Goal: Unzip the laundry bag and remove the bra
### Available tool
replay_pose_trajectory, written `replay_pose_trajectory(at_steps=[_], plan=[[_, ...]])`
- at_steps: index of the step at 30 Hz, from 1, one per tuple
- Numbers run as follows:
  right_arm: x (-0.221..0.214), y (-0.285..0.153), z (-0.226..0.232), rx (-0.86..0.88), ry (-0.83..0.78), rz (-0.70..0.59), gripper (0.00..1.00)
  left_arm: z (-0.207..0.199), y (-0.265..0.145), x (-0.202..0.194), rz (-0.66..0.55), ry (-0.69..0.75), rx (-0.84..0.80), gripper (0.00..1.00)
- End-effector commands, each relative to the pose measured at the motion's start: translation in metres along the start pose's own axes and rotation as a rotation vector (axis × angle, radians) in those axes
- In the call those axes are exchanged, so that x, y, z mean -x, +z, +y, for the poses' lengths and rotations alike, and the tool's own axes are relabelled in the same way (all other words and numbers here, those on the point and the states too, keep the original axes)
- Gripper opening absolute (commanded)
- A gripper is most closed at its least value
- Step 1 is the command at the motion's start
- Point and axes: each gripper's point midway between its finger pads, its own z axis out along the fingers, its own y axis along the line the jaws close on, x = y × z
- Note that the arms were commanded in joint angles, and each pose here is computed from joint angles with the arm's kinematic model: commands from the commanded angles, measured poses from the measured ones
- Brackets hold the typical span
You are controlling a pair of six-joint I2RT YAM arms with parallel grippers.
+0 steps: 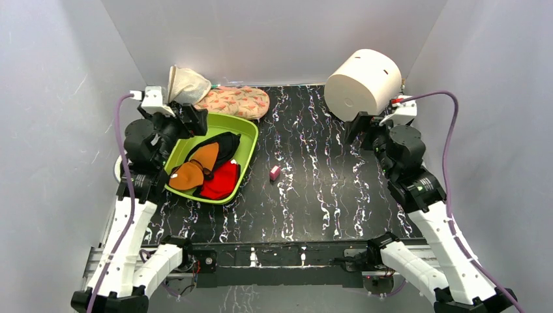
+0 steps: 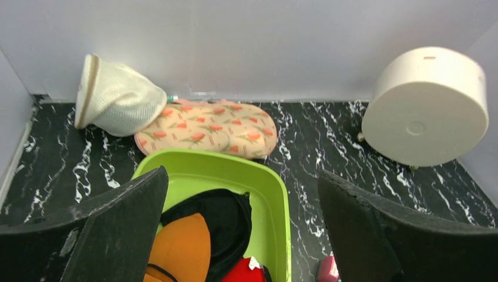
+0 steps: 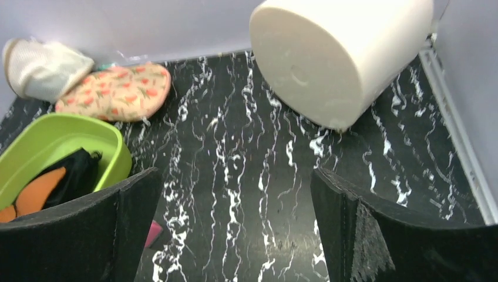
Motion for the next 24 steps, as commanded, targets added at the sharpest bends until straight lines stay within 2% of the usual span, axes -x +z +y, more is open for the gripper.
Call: replay_pose_trajectory(at_steps=[1,7,11,16,24], plan=[[-0.018,0.010,0.004,-0.016,0.050,0.024,0.98,-0.007,0.015,-0.022,0.027,-0.008,-0.041,0.98],[-0.059,0.029,0.020,0.004,0.096,0.120,0.98,-0.013,0.032,-0.069,0.118,-0.016,-0.079,0.98],[-0.077,0.043,0.044,0.083,0.144,0.162,0.98,-0.020,0.038,-0.094,0.168,-0.020,-0.103,0.98],[-0.093,0.066,0.076,0.189,0.200,0.180,0.98,-0.037,0.042,-0.110,0.199,-0.030,-0.166,0.98],[-0.121,0.132,0.119,0.234,0.365,0.214,0.98,-0.062,0.044,-0.116,0.229,-0.048,-0.266,0.98]])
